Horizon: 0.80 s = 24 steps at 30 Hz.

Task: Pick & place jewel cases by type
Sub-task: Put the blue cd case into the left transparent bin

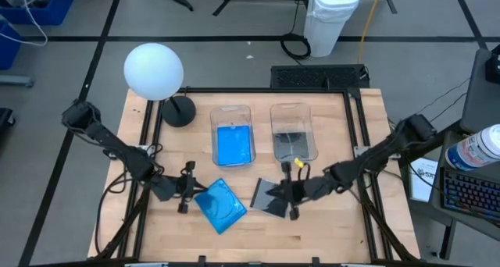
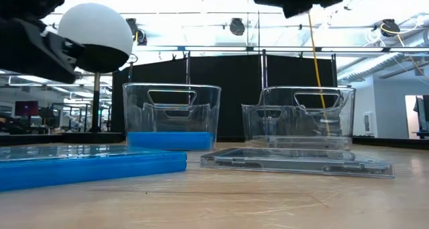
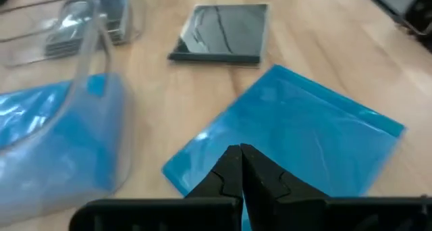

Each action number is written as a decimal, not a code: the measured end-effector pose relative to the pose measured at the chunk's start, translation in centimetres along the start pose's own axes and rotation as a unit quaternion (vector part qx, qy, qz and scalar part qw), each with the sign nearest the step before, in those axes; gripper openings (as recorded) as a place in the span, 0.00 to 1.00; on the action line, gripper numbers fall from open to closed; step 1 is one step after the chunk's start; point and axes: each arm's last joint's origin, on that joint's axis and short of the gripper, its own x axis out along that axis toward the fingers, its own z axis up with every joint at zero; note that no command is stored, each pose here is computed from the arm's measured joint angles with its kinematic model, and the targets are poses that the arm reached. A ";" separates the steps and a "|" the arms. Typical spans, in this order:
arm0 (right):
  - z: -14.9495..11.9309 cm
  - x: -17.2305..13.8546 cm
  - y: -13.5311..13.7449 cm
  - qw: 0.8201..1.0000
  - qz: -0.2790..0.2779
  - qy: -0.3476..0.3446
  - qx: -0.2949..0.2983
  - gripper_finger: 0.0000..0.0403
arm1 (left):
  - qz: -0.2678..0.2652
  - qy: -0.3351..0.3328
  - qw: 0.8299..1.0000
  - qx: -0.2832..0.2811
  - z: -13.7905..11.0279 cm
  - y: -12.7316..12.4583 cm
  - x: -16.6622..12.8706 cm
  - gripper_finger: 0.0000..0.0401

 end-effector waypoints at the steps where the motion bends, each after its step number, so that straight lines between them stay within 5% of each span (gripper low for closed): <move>1: -0.4 0.2 0.5 1.000 -0.006 -0.001 -0.002 0.00 | -0.004 -0.001 1.000 0.002 -0.1 -0.3 -0.1 0.02; 6: 0.0 1.5 2.5 0.998 -0.038 -0.015 -0.043 0.00 | 0.003 -0.012 1.000 0.017 -0.2 -1.0 -0.6 0.01; 24: -0.4 2.0 2.6 1.000 -0.013 0.024 0.008 0.00 | 0.006 0.029 0.999 -0.012 -2.2 -2.6 -1.6 0.01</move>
